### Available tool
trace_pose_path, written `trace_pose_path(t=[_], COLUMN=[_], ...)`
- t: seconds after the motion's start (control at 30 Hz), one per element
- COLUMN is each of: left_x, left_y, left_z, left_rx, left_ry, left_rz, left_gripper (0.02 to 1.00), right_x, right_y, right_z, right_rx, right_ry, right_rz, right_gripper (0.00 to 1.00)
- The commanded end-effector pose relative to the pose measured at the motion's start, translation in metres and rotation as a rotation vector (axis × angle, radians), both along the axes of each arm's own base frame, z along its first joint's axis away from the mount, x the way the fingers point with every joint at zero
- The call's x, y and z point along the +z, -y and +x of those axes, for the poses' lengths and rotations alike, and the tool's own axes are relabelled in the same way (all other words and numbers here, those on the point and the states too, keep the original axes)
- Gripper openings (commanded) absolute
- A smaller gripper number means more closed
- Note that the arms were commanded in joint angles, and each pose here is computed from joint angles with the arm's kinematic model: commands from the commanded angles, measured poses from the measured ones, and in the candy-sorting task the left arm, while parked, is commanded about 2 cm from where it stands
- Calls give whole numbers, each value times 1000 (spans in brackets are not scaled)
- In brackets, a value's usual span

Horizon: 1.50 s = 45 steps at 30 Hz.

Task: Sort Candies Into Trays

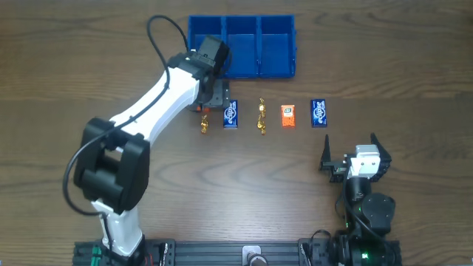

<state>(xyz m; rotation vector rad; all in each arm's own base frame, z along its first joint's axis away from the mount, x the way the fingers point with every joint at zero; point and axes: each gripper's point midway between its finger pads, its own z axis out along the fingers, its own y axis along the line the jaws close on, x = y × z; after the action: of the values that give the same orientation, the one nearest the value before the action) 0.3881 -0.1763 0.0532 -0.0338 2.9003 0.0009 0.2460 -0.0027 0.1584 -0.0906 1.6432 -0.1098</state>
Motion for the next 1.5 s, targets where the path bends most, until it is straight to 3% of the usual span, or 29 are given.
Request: trace_pose_path(t=[0.03, 0.8, 0.93, 1.03, 1.17, 1.33, 1.5], left_x=[-20, -65, -65, -64, -59, -20, 99], left_y=[-7, -15, -13, -11, -8, 0, 2], left_z=[5, 15, 15, 19, 23, 36, 72], left_rx=[34, 44, 42, 41, 34, 27, 22], left_ry=[-43, -83, -84, -70, -59, 9, 268], left_rz=[-16, 1, -10, -21, -32, -73, -73], left_gripper=[915, 783, 597, 367, 205, 169, 159], right_x=[-1, -1, -1, -1, -1, -1, -1], right_y=[2, 2, 2, 2, 2, 2, 2], right_z=[0, 0, 0, 0, 0, 0, 0], right_rx=[-8, -7, -7, -8, -7, -7, -7], right_ry=[-1, -1, -1, -1, -1, -1, -1], right_rz=[-11, -11, -11, -11, -11, -11, -11], right_gripper=[998, 998, 998, 998, 998, 998, 998])
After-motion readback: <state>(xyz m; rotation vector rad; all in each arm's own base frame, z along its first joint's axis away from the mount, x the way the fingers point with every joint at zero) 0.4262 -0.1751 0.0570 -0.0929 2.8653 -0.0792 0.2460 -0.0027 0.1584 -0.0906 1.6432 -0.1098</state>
